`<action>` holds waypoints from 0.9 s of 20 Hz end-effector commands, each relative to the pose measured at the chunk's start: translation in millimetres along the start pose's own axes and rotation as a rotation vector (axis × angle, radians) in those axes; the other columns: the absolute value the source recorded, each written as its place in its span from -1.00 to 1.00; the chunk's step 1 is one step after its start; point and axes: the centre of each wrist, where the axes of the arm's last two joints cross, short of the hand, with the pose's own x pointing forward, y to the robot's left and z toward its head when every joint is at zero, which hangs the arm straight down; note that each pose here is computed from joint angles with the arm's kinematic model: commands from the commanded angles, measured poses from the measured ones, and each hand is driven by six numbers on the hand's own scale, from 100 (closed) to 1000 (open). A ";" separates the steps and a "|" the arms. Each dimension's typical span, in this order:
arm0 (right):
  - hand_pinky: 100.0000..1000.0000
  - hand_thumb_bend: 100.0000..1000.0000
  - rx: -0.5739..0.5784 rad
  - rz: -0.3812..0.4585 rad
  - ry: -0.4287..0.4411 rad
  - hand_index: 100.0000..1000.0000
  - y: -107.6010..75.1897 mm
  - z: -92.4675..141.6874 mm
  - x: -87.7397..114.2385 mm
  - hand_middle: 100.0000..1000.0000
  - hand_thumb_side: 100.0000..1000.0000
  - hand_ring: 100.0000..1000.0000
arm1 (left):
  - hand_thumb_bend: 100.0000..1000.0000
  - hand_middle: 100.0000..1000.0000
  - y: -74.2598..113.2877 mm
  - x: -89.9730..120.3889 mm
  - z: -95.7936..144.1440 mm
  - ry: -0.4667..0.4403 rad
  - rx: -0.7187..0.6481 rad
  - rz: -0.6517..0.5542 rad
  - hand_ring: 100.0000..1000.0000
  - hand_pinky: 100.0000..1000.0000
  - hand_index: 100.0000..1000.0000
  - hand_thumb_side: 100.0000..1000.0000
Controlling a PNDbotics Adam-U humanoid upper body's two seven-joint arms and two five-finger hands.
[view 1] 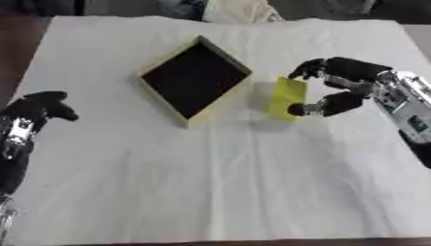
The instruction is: Pick up objects on the table and place them in the box.
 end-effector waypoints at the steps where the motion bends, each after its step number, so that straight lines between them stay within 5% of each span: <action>1: 0.48 -0.06 -0.024 0.024 0.020 0.81 -11.2 3.6 -5.7 0.66 0.93 0.54 | -0.85 0.01 2.7 6.4 -3.7 -0.026 -0.009 -0.009 0.14 0.66 0.48 0.74; 12: 0.43 -0.21 -0.027 0.027 0.034 0.78 -7.6 3.4 -8.4 0.58 0.76 0.46 | -0.84 0.01 2.5 6.6 -4.0 -0.027 -0.010 -0.008 0.15 0.66 0.48 0.74; 18: 0.40 -0.43 -0.037 0.026 0.026 0.72 -7.0 3.4 -8.5 0.47 0.42 0.36 | -0.84 0.01 2.7 6.2 -3.4 -0.025 -0.009 -0.008 0.15 0.66 0.48 0.74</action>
